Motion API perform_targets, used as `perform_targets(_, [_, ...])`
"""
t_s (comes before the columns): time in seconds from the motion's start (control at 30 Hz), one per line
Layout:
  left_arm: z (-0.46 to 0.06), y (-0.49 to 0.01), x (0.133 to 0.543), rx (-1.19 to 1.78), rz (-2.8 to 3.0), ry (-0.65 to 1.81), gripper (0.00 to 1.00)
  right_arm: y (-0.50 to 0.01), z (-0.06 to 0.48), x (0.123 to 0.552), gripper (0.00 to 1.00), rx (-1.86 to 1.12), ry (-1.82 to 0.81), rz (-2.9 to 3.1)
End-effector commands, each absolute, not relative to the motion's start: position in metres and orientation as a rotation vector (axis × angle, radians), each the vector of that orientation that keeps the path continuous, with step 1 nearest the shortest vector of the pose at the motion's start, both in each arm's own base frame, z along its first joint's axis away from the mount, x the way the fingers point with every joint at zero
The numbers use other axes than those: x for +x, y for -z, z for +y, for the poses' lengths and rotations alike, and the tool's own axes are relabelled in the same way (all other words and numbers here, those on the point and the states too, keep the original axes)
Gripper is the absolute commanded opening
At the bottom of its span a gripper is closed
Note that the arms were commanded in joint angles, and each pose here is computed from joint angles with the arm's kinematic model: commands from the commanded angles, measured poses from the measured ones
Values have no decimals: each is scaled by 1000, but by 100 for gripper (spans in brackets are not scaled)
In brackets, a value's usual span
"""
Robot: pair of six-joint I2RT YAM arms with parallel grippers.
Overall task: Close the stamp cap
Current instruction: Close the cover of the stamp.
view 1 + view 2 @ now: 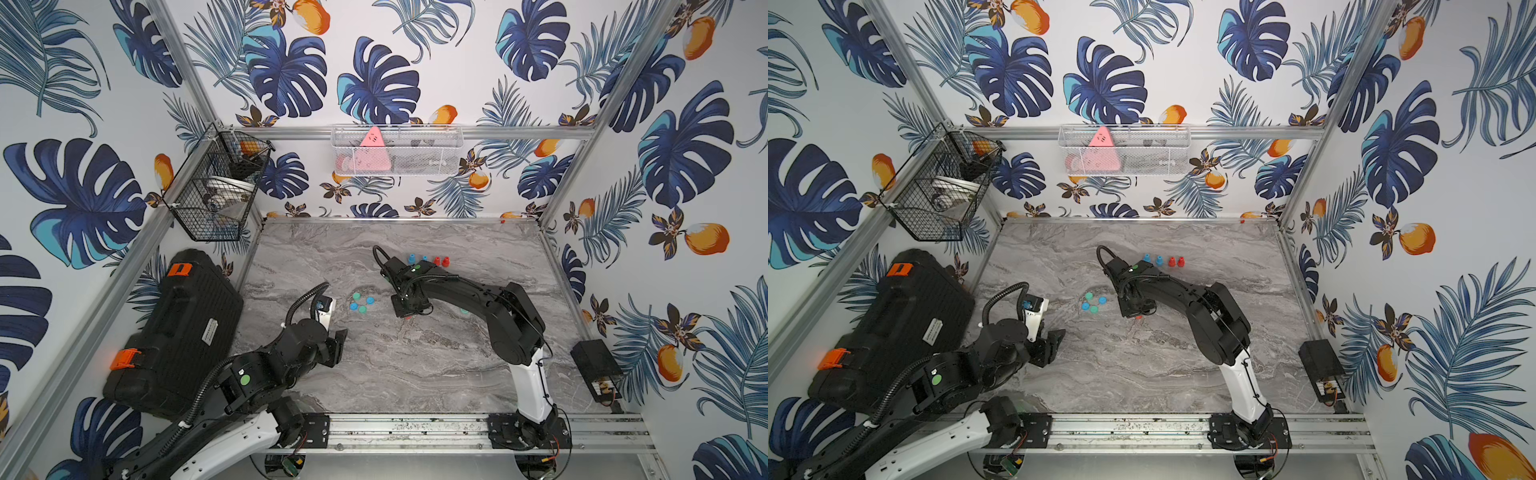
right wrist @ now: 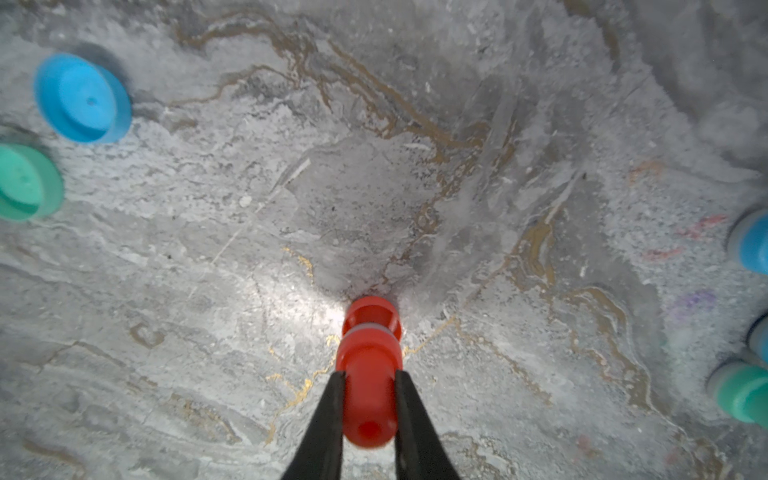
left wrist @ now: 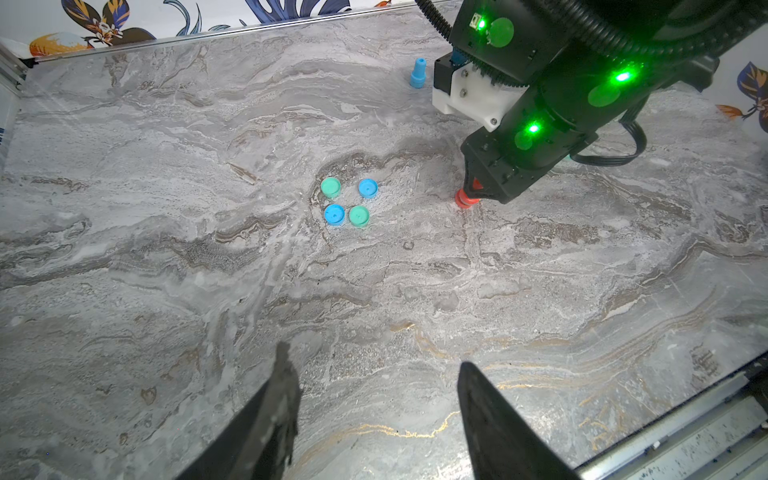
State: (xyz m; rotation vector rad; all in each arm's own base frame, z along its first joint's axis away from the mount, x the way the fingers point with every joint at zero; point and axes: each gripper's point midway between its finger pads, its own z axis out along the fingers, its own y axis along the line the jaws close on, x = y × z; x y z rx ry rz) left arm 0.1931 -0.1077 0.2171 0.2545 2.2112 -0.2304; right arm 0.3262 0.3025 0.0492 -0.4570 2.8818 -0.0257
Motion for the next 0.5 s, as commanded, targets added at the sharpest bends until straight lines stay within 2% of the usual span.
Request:
perform_targets(0.0, [-108, -221, 196, 250, 2191, 229, 65, -50, 304, 329, 18, -455, 28, 2874])
perform_targets(0.47, [-108, -221, 196, 248, 2189, 231, 65, -43, 300, 328, 18, -457, 63, 2883])
